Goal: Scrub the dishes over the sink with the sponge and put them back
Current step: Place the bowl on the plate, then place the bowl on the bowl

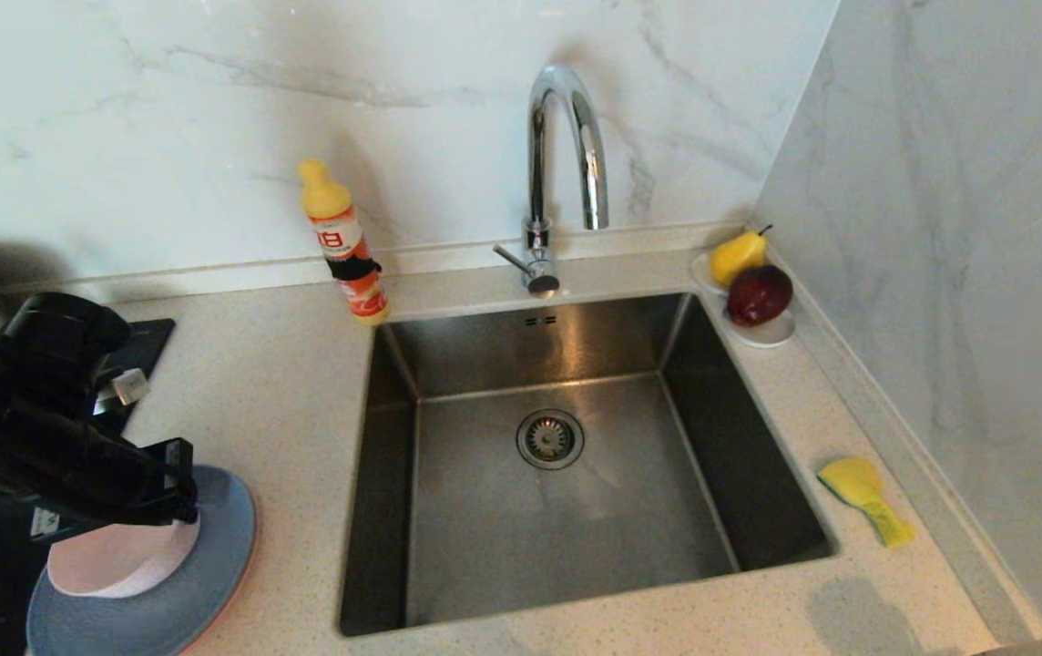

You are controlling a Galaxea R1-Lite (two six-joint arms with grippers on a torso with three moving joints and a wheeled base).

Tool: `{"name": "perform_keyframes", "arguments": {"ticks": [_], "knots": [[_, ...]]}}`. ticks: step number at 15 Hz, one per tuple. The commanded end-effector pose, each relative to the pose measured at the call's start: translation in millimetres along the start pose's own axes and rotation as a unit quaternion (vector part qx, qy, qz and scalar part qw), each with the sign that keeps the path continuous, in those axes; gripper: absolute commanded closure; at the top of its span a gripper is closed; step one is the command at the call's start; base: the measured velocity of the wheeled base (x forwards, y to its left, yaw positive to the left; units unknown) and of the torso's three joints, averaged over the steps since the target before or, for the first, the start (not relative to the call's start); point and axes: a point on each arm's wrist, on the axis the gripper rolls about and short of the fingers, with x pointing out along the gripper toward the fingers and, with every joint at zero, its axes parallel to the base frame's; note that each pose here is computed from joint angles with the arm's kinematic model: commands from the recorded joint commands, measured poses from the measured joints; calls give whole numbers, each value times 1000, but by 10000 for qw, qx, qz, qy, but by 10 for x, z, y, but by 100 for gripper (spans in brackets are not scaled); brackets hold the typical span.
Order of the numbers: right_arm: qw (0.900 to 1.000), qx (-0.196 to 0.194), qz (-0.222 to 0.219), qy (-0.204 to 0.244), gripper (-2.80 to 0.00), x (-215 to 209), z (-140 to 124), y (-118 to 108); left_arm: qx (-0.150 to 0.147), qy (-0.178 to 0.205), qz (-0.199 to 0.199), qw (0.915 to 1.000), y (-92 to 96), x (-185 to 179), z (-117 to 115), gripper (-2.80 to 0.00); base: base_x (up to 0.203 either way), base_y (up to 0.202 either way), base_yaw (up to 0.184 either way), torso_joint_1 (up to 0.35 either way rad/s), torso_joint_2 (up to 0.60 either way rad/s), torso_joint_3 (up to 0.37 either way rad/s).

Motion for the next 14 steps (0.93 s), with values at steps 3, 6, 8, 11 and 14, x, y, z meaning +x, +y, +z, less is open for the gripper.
{"name": "perform_keyframes", "arguments": {"ticks": [3, 6, 8, 11, 14], "knots": [[10000, -2, 3, 3, 0, 1, 0, 0, -85, -90, -81, 9999, -7, -55, 17, -280, 0, 0, 0, 0, 0, 0], [10000, -2, 3, 3, 0, 1, 0, 0, -351, -704, -283, 9965, -42, -359, 141, -280, 0, 0, 0, 0, 0, 0], [10000, -2, 3, 3, 0, 1, 0, 0, -478, -1141, -466, 9912, -50, -623, 216, -280, 0, 0, 0, 0, 0, 0], [10000, -2, 3, 3, 0, 1, 0, 0, -804, -1374, -450, 9862, 17, -766, 330, 0, 0, 0, 0, 0, 0, 0], [10000, -2, 3, 3, 0, 1, 0, 0, -1171, -1628, -186, 9795, 258, -770, 583, 0, 0, 0, 0, 0, 0, 0]]}}
